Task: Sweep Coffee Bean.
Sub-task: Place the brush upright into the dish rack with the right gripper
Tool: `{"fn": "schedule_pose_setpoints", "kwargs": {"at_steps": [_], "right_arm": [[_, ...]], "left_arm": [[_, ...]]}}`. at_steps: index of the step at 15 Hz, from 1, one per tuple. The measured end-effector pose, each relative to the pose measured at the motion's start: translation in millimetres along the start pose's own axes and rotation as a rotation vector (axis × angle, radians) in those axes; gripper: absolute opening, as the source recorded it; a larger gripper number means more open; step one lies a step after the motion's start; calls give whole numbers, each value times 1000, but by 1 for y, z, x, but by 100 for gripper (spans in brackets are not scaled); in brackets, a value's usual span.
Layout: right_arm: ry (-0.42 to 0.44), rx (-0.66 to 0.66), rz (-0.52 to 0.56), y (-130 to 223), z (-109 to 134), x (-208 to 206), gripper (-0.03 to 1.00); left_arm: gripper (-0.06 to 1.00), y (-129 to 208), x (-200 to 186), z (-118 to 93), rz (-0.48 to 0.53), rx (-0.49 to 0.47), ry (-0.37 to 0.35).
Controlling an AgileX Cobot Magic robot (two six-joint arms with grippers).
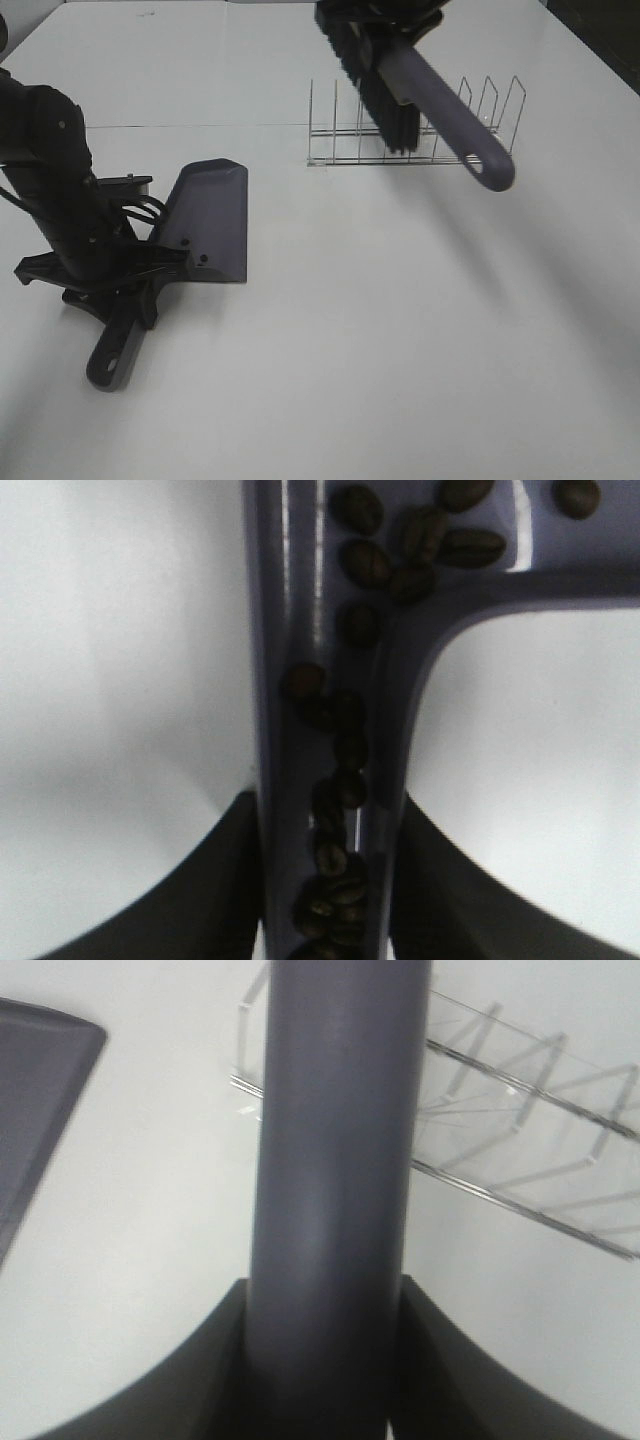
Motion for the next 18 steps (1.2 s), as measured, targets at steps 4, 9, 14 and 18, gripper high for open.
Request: {"fn": "schedule_pose_setpoints", "kwargs": {"at_steps": [4, 9, 14, 18], "right_arm": [[68, 158, 145, 53, -90, 2, 27], [72, 324, 321, 125, -151, 15, 27], [24, 338, 344, 139, -145, 29, 27], [32, 333, 331, 137, -149, 53, 27]], "left_arm": [[31, 0, 0, 0, 0, 0, 0], [31, 0, 0, 0, -1, 0, 0], [31, 0, 0, 0, -1, 0, 0], [31, 0, 0, 0, -1, 0, 0]]}}
Point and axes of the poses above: a point on each arm's last joint axis where the gripper is mounted, x pointing out along that axis toward the gripper, z along the wrist's bending axis when the last joint is at zero, y = z × x, the point moved 8 cm from there along x, pointing out along that axis toward the gripper, and after that the axes turned 2 degrees about x, right-handed, at the moved point
